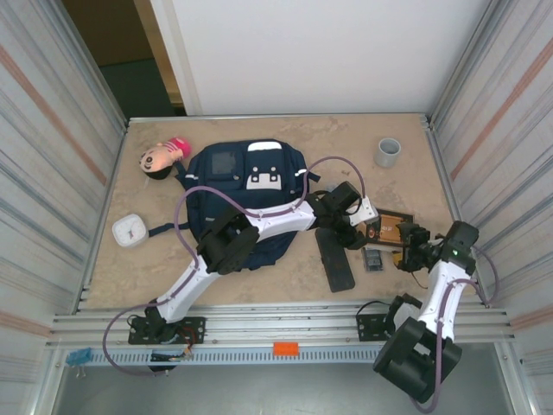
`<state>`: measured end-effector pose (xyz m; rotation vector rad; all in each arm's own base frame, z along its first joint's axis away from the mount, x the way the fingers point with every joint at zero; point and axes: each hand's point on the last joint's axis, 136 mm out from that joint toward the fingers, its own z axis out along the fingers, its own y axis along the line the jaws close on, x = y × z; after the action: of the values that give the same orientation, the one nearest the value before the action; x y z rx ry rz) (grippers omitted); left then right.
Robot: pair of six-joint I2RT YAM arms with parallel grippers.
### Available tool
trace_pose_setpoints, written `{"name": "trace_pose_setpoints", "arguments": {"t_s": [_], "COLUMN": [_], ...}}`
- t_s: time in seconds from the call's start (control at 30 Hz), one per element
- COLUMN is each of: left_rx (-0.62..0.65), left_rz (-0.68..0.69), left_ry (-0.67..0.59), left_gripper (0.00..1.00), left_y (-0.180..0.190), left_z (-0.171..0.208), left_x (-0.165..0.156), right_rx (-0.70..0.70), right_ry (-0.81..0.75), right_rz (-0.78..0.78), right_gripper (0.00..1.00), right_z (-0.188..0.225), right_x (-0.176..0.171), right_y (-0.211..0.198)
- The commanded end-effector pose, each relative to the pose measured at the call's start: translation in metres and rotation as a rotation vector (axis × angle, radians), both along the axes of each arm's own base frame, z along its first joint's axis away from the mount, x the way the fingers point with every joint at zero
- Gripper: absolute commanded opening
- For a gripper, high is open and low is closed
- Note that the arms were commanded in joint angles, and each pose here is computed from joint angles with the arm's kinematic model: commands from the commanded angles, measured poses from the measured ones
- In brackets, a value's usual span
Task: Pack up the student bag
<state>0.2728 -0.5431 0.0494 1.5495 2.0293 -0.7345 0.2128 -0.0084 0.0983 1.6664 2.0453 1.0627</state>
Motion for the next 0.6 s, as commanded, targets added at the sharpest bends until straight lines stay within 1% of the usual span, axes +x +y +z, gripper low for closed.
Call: {"name": "trace_pose_setpoints", "arguments": {"t_s": [0.0, 0.2, 0.3, 0.37, 0.47, 0.57], "left_rx": [0.087, 0.089, 0.083, 0.075, 0.069, 0.068], "left_rz": [0.016, 0.025, 0.030, 0.033, 0.037, 0.040], "left_ry": [0.002, 0.024, 0.027, 0.029, 0.035, 0.037], "left_gripper": [0.65, 0.65, 0.65, 0.65, 0.65, 0.65], "left_y": [0.016, 0.018, 0.017, 0.016, 0.016, 0.017], "left_z": [-0.023, -0.027, -0.026, -0.024, -0.023, -0.023], "left_x": [0.003, 0.003, 0.004, 0.005, 0.007, 0.007], "right_rx": [0.026, 0.021, 0.012, -0.023, -0.060, -0.059], "right_ry": [0.016, 0.057, 0.083, 0.107, 0.089, 0.067], "right_rz": [-0.017, 0.006, -0.005, -0.022, -0.054, -0.064], "right_gripper": [0.69, 0.70, 0.70, 0.70, 0.70, 0.70], "right_z": [-0.008, -0.024, -0.035, -0.040, -0.045, -0.048], "right_x": [0.003, 0.005, 0.004, 0.002, 0.008, 0.015], "right_y": [0.008, 0.017, 0.015, 0.008, -0.001, -0.004]}}
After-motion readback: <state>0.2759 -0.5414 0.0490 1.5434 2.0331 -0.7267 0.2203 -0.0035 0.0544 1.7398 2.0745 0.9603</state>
